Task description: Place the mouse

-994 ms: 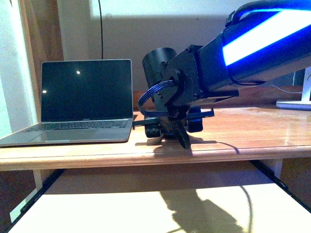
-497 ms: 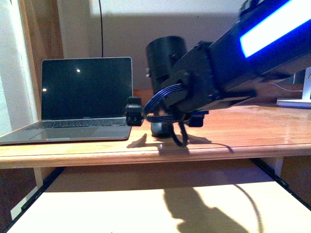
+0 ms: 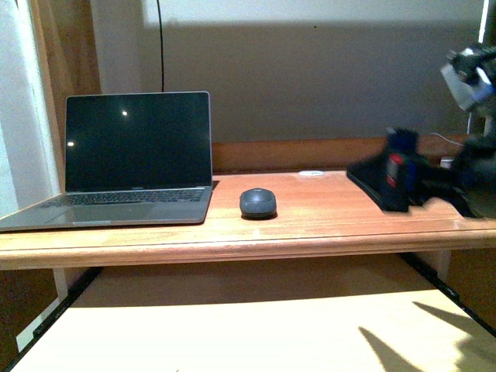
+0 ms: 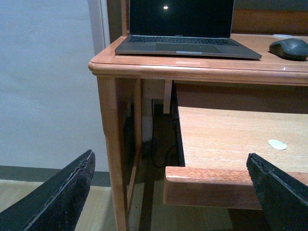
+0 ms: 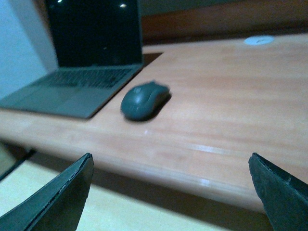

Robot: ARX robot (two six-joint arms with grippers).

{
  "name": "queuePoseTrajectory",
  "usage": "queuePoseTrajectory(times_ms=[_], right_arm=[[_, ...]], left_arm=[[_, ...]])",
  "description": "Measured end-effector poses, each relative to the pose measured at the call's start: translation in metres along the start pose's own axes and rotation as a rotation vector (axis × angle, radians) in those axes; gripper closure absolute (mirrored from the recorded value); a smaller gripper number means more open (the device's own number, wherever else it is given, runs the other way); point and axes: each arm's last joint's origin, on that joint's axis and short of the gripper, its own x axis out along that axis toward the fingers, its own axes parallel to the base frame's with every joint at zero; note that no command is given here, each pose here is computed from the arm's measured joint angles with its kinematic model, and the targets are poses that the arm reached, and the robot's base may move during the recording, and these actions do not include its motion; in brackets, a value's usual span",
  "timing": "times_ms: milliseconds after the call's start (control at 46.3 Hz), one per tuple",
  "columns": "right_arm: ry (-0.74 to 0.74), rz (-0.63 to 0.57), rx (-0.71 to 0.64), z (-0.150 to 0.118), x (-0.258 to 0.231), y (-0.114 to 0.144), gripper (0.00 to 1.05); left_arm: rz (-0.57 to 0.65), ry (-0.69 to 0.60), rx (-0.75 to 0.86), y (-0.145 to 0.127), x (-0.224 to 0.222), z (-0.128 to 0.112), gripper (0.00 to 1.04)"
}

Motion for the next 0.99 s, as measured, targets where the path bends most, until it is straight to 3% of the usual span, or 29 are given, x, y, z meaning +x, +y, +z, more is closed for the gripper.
queuePoseTrajectory(times_ms=[195,454,670,994], right_arm=[[0.110,0.235,-0.042,-0.053,-0.084,-0.008,0.07],[0.221,0.417,-0.032,-0.090,-0.130,-0.013,0.07],[0.326,0.440,-0.117,-0.114,-0.134,-0.012,0.07],[0.339,0.435,-0.265,-0.128,-0.112,0.003,0.07]], left_arm=[[0.000,0.000,0.000,0.000,0.000,0.000,0.08],[0.000,0.000,0.000,0.000,0.000,0.000,0.08],[0.000,0.000,0.000,0.000,0.000,0.000,0.08],[0.000,0.000,0.000,0.000,0.000,0.000,0.08]])
